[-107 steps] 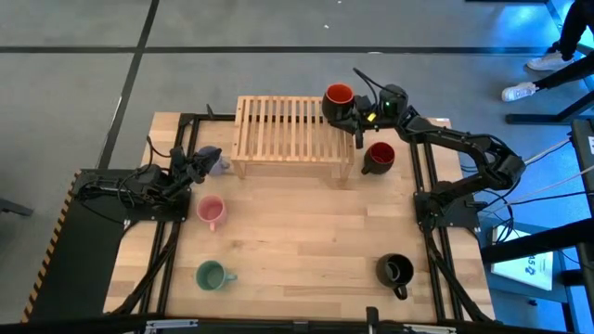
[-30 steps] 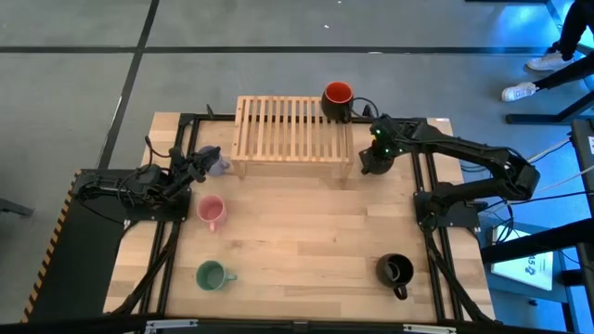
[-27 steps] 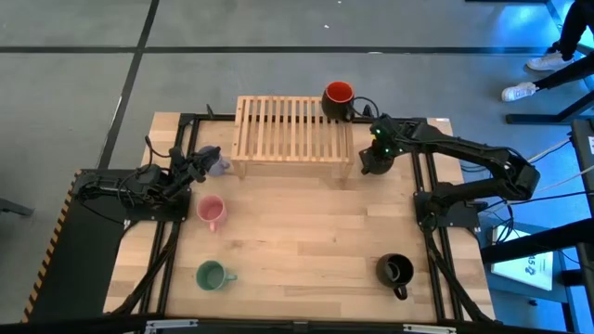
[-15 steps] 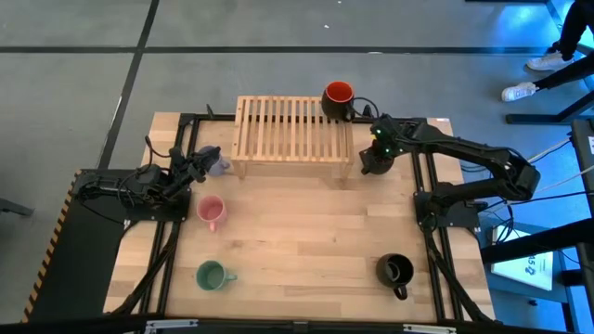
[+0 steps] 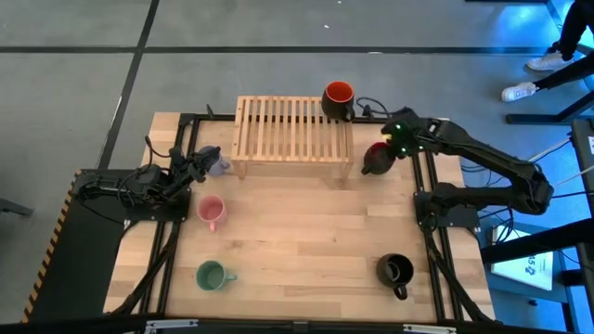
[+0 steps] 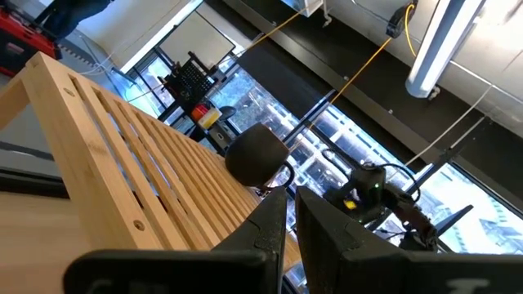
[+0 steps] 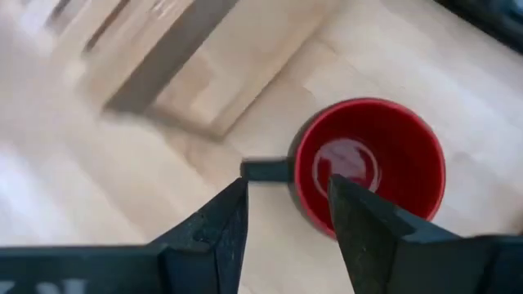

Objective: Place coffee mugs
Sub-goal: Put the top black red mugs on the shelf

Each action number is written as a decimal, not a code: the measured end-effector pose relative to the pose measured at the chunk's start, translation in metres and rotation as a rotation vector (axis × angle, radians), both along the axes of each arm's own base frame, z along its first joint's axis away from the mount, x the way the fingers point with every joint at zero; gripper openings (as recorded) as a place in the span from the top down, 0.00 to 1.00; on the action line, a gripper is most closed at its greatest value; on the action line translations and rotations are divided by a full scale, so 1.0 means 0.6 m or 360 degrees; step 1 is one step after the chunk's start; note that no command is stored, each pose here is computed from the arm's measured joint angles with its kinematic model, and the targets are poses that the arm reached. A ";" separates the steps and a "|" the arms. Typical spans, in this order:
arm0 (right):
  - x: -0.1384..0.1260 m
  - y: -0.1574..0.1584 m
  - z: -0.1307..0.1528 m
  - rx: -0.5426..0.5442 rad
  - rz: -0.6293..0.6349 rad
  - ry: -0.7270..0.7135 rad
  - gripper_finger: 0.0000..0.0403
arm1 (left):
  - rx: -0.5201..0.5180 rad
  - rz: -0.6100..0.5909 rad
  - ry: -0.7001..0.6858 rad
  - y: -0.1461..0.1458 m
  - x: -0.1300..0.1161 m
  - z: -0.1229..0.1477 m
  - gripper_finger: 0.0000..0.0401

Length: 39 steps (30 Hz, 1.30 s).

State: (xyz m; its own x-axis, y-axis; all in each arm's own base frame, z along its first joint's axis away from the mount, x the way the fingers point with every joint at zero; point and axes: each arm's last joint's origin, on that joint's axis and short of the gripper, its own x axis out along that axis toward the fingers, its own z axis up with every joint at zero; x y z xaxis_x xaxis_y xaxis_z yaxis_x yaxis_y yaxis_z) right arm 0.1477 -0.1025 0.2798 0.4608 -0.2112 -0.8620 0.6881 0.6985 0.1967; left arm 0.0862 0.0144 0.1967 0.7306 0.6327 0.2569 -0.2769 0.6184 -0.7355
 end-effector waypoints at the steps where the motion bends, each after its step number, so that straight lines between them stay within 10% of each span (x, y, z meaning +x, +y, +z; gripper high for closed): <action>1: -0.004 0.003 0.000 -0.0043 0.0090 0.0013 0.61 | 0.0000 0.0000 0.0000 0.000 0.000 0.000 0.94; 8: -0.010 0.009 -0.047 -0.0155 0.0541 0.0188 0.61 | 0.0000 0.0000 0.0000 0.000 0.000 0.000 0.94; 23: 0.018 -0.016 -0.117 -0.0155 0.0618 0.0397 0.62 | 0.0002 -0.0004 0.0000 0.000 0.000 0.000 0.94; 33: 0.019 -0.013 -0.125 -0.0063 0.0653 0.0412 0.96 | 0.0002 -0.0005 0.0000 0.000 0.000 0.000 0.94; 39: 0.014 -0.009 -0.127 0.0005 0.0651 0.0427 0.97 | 0.0003 -0.0004 0.0000 0.000 0.000 0.000 0.94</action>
